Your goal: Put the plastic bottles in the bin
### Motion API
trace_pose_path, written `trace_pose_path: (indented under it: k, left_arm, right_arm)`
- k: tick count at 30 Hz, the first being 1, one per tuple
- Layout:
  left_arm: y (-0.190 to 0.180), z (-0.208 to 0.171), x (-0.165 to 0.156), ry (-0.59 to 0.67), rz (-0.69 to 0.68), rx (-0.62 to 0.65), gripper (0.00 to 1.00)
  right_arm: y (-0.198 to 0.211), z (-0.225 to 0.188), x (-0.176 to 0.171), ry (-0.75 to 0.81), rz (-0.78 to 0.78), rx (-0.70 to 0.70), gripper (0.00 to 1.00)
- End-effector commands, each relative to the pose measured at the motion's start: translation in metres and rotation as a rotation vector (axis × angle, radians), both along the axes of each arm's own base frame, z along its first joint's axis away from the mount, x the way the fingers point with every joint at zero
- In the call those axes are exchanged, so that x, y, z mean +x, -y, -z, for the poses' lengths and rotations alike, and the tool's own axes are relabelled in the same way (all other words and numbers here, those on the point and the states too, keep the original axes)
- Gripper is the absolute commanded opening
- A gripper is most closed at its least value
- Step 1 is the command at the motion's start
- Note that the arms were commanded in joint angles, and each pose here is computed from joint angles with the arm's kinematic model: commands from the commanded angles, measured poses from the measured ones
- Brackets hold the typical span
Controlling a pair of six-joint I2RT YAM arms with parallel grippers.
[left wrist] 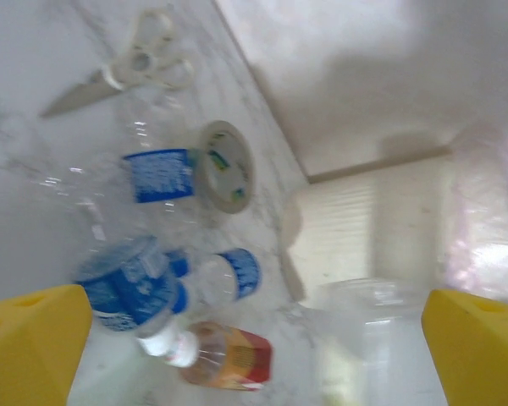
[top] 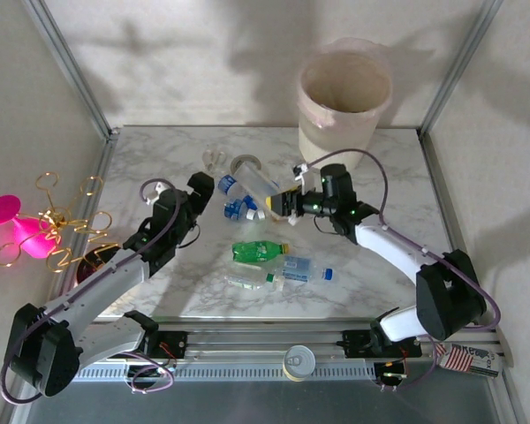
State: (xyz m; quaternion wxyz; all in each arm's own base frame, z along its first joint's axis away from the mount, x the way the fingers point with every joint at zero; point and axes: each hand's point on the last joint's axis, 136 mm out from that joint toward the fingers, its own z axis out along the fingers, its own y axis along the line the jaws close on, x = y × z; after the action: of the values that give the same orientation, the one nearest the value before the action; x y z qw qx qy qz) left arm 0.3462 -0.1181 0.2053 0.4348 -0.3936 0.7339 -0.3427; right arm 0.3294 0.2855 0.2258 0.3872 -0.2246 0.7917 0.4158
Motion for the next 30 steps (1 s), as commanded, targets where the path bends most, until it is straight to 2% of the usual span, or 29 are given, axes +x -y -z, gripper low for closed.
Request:
trace_pose_path:
  k: [1, 9, 14, 17, 25, 28, 30]
  left_arm:
    - [-0.005, 0.016, -0.005, -0.006, 0.04, 0.042, 1.0]
    - [0.007, 0.037, -0.013, -0.024, 0.145, 0.045, 1.0]
    - [0.013, 0.043, -0.019, -0.026, 0.179, 0.017, 1.0]
    - [0.012, 0.045, -0.022, -0.031, 0.181, 0.017, 1.0]
    - [0.005, 0.04, -0.031, -0.001, 0.164, 0.012, 1.0]
    - [0.002, 0.038, -0.034, 0.002, 0.158, 0.028, 1.0]
    - [-0.001, 0.037, -0.036, 0.003, 0.152, 0.034, 1.0]
  right_arm:
    - [0.021, -0.064, 0.025, 0.147, 0.081, 0.028, 0.49]
    - [0.107, -0.159, 0.109, 0.292, 0.4, 0.062, 0.49]
    - [0.169, -0.18, 0.163, 0.332, 0.667, 0.025, 0.49]
    - [0.191, -0.182, 0.192, 0.336, 0.756, 0.0, 0.49]
    - [0.192, -0.163, 0.254, 0.271, 0.789, -0.047, 0.5]
    - [0.188, -0.152, 0.269, 0.231, 0.774, -0.063, 0.56]
    - [0.186, -0.149, 0.273, 0.216, 0.769, -0.066, 0.65]
